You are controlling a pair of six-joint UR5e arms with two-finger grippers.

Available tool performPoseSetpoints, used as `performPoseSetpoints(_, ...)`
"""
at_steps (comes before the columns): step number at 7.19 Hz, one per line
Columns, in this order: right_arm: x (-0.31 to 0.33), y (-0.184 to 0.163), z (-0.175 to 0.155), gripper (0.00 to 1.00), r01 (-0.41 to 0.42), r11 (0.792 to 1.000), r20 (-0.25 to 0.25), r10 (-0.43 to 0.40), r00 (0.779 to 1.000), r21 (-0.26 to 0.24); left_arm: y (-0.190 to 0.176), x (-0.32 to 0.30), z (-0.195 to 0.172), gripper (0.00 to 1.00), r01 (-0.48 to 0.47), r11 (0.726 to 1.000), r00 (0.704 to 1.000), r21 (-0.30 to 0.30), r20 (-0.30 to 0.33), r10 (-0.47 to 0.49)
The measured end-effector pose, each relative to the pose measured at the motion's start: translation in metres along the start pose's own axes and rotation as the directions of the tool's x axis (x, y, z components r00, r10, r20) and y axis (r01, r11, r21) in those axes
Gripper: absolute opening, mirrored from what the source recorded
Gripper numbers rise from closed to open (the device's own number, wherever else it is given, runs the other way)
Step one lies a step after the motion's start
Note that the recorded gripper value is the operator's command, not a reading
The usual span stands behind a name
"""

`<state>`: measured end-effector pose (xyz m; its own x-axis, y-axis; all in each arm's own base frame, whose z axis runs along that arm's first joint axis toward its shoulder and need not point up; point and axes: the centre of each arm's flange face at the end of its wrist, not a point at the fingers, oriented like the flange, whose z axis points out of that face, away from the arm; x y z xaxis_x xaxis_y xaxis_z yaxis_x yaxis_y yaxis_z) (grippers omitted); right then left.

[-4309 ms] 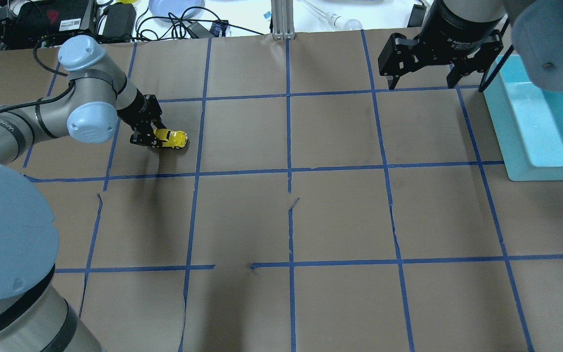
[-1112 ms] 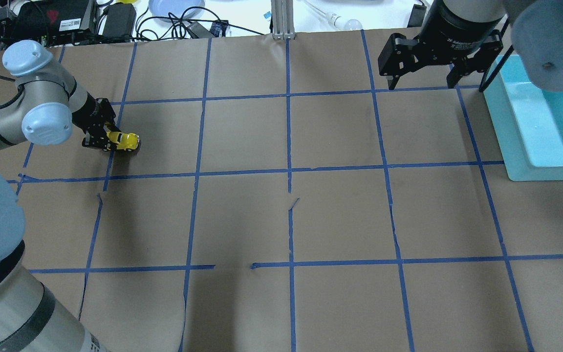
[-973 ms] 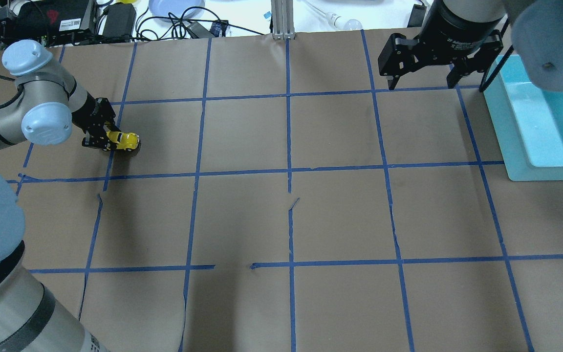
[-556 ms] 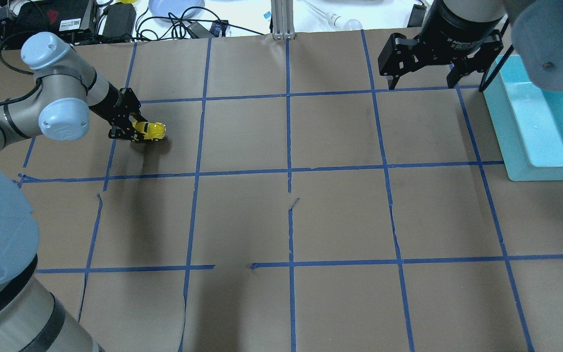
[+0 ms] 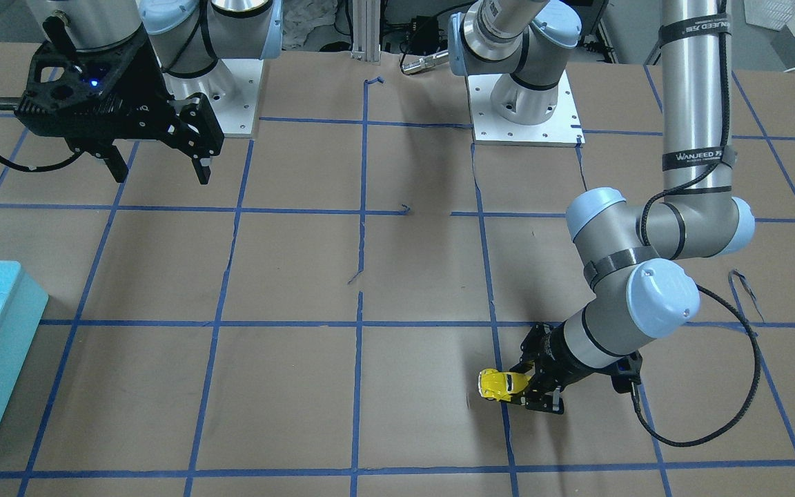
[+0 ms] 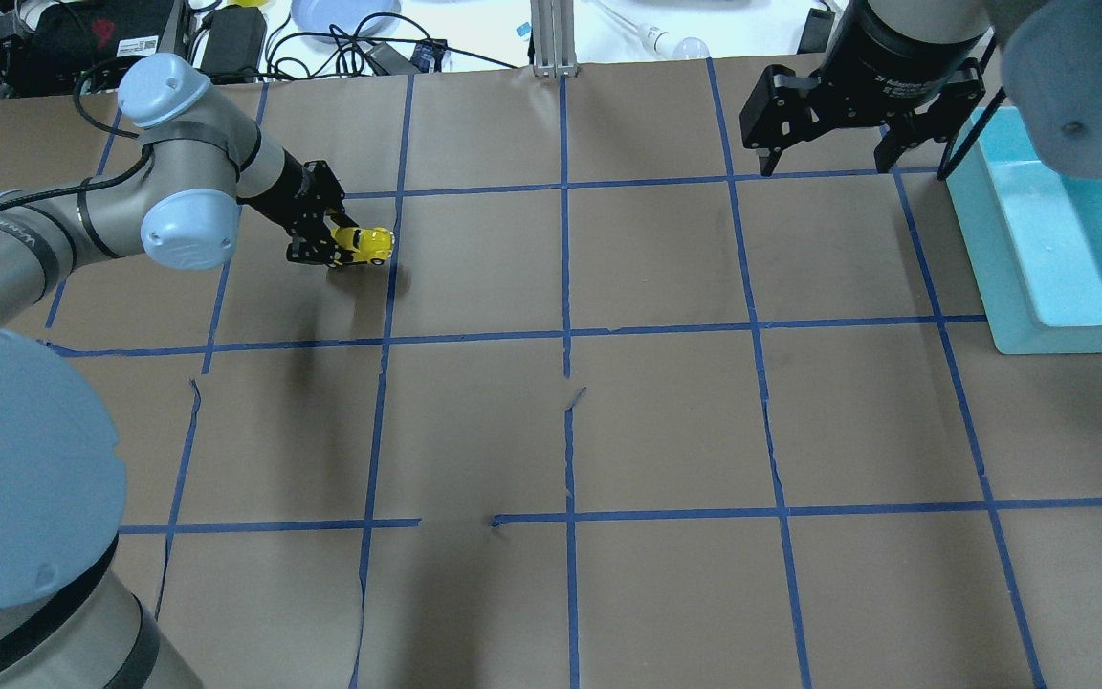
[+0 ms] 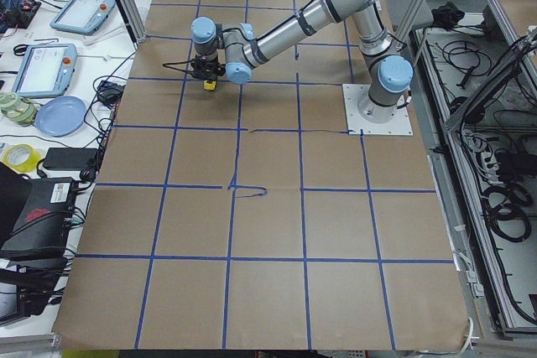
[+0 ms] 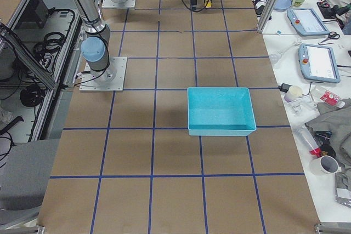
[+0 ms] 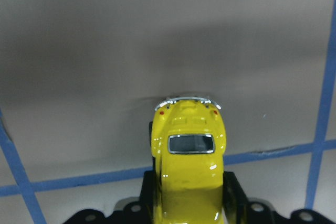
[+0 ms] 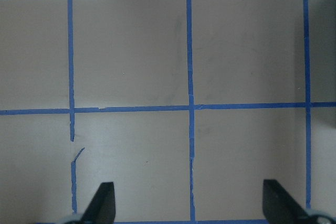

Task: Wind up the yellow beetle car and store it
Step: 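Drag the car back toward the robot again with the left gripper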

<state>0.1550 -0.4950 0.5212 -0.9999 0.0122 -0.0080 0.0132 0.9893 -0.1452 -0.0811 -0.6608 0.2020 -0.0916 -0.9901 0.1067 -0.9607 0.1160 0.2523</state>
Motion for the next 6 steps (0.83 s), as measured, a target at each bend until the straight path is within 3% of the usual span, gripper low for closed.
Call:
performPoseSetpoints(2,0.0,0.0,0.0,1.0,-0.001,1.0,0.0,0.001,1.0,0.0,0.0,-0.001,0.01,0.0,-0.007,1.0,1.0,0.004,0.018,0.007)
performPoseSetpoints(6,0.0,0.0,0.0,1.0,0.0,1.0,0.0,0.0,1.0,0.001,-0.021,-0.002,0.011,0.0,-0.027,0.992,0.999,0.121,0.049,0.021)
